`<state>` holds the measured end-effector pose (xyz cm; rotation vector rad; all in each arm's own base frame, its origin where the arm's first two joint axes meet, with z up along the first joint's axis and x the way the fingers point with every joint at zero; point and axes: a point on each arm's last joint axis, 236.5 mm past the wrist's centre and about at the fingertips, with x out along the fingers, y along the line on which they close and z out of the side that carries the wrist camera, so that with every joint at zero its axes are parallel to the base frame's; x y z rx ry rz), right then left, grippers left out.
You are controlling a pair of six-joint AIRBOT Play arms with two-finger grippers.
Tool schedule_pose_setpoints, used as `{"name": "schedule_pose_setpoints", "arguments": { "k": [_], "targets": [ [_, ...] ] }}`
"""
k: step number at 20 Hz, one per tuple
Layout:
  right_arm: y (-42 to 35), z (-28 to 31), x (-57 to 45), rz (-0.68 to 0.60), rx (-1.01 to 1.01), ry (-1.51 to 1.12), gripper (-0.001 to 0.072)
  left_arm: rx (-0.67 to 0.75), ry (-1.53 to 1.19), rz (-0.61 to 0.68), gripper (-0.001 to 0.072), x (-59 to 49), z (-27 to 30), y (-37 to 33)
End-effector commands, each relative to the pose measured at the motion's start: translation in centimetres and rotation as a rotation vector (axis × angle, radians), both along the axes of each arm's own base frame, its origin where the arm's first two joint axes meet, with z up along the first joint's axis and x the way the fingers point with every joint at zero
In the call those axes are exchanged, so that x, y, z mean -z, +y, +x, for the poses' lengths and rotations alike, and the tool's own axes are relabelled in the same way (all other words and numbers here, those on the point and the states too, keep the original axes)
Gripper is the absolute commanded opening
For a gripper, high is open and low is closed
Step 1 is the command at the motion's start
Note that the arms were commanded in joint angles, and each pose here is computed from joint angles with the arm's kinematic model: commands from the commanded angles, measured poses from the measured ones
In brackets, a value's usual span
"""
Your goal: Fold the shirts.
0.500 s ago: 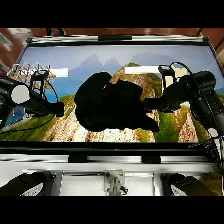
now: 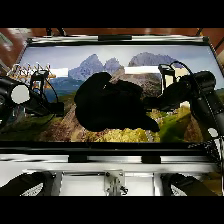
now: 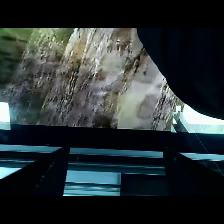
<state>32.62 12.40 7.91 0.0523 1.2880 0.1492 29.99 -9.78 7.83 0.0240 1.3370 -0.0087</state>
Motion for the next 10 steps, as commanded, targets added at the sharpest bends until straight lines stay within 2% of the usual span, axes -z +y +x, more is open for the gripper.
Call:
{"name": "schedule_pose_setpoints", "arguments": {
  "k": [1,6,10],
  "targets": [
    [0.5,1.3,-0.5,0.025,0.004,-0.058,0.0613,0.0,0.001,0.0,0.0708,0.0,0.0,0.0],
    [2.2,1.8,-1.1,0.109,0.018,-0.079,0.0613,0.009,-0.078,-0.031,0.0709,-0.4,1.8,-0.8],
    [2.5,1.3,-1.0,0.117,0.012,-0.057,0.0613,0.012,-0.115,-0.049,0.0709,-0.7,2.7,-1.2]
  ]
}}
